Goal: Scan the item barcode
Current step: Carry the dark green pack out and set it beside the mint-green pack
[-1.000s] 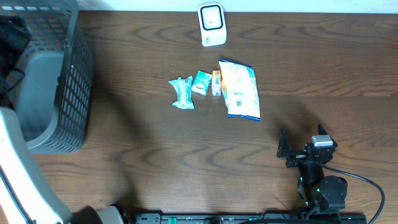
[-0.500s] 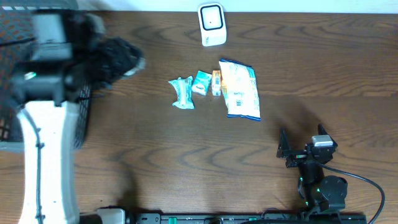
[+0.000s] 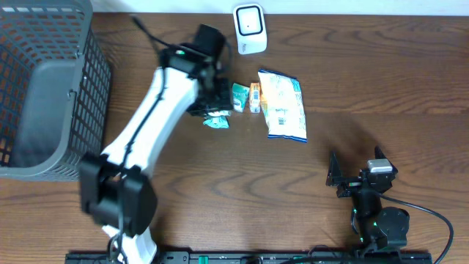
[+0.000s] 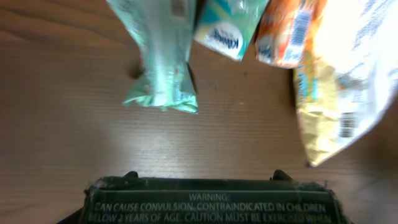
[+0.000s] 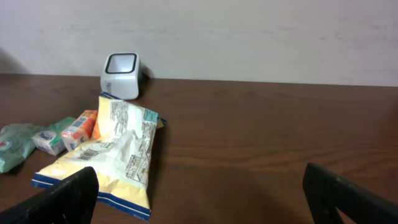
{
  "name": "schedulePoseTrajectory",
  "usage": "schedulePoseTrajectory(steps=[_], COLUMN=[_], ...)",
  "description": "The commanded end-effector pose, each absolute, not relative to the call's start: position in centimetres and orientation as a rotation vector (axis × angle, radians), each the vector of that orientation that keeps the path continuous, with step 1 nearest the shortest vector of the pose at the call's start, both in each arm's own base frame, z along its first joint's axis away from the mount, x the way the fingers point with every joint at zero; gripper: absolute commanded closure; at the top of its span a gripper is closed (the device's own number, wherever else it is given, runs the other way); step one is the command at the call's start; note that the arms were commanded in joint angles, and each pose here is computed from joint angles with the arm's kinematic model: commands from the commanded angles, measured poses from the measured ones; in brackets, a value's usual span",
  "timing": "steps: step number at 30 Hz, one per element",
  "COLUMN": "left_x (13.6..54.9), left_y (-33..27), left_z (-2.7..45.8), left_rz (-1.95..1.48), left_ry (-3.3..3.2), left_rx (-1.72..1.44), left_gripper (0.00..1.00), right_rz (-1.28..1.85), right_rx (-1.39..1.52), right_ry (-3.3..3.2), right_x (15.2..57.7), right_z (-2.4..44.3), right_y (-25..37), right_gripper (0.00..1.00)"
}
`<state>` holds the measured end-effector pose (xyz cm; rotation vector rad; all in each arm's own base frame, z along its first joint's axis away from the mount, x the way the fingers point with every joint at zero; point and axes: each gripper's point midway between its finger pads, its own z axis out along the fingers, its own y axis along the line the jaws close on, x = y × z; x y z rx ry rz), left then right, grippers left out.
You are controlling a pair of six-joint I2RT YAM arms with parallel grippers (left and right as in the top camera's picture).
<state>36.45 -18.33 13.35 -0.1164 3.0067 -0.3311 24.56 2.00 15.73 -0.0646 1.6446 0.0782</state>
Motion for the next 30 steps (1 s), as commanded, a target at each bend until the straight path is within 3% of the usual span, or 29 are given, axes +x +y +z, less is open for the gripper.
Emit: schedulePoseTrajectory(steps=[1,8,10,12,13,22,27,30], left_x=[36.3,37.0,37.2,37.1,37.0,36.5,37.1,38.3], left_y=[-19.1,-21.1,-21.4,-21.9,-22.0,-20.9,-19.7,-17.2], left_z=[9.9,5.1,5.1,5.2,5.2,6.9,10.4,15.2], left_rz=[-0.26,-0.237,-0.245,-0.269,-0.276,-0.268,-0.31,-0.332], left_ry=[3.073,3.115,3.106,3.104,3.107,3.114,3.035,2.898], left_rx=[-0.066,-0.017,-0.009,0.003,0.005,-0.021,-0.032,-0.101], left_gripper=[0.53,0.5,0.42,0.22,0.19,0.17,0.17,0.17], right_rz=[0.075,0.075,0.075,0.075,0.075,0.075,0.075,0.075], right_rx=[-0.066,-0.066,-0.066,-0.066,-0.066,-0.066,-0.066,-0.066], right_ry=[1.645,1.645,1.645,1.645,1.645,1.645,1.645,1.645], right_x=[24.5,24.5,24.5,24.5,24.5,24.5,24.5,24.5], right_z=[15.6,15.6,15.6,15.6,15.6,15.6,15.6,15.6], right_y=[1.9,1.9,1.9,1.9,1.9,1.9,1.9,1.9], right_gripper=[0.01,0.01,0.01,0.01,0.01,0.01,0.01,0.01])
